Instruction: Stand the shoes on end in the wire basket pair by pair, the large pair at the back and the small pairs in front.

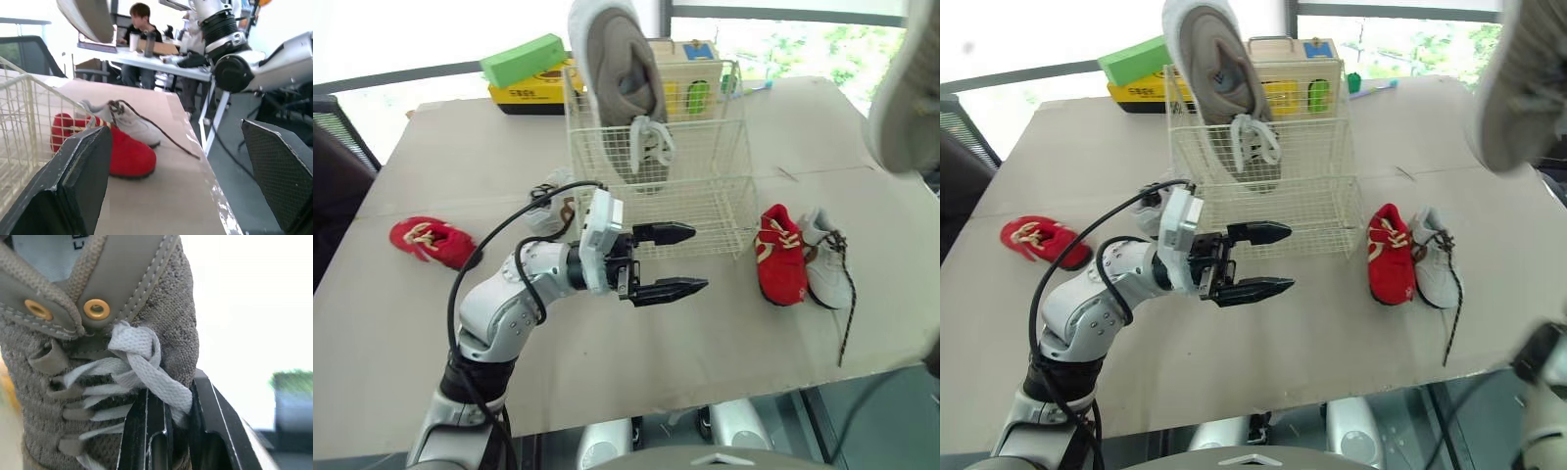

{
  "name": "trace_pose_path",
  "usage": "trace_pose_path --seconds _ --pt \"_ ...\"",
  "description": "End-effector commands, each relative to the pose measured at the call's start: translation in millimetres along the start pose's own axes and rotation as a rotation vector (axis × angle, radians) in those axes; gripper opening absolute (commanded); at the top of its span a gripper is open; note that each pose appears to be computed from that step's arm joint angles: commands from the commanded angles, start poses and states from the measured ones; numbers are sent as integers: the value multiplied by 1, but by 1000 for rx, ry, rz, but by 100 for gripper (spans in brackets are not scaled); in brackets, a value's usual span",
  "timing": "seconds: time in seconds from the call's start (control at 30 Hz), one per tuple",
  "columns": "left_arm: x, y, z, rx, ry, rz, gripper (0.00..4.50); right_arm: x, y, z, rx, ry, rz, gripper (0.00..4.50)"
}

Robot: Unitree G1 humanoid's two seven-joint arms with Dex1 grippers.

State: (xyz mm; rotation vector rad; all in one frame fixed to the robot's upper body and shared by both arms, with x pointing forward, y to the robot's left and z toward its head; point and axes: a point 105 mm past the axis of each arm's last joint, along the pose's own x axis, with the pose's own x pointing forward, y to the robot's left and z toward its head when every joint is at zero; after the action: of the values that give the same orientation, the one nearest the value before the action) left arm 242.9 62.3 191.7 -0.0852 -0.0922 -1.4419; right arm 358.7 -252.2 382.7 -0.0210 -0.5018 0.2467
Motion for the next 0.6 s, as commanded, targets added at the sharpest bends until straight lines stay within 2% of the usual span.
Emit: trace_pose_path --seconds 0.03,0.13,0.27,0.6 --pt "-8 -1 10 45 -30 77 450 35 38 27 -9 -183 41 3" --pt "-16 -1 14 64 -29 146 450 56 69 29 49 -277 90 3" --pt "-26 -2 19 79 -36 232 450 66 97 24 149 -318 171 3" --pt "-41 -2 25 111 -97 339 450 60 119 22 243 -306 227 3"
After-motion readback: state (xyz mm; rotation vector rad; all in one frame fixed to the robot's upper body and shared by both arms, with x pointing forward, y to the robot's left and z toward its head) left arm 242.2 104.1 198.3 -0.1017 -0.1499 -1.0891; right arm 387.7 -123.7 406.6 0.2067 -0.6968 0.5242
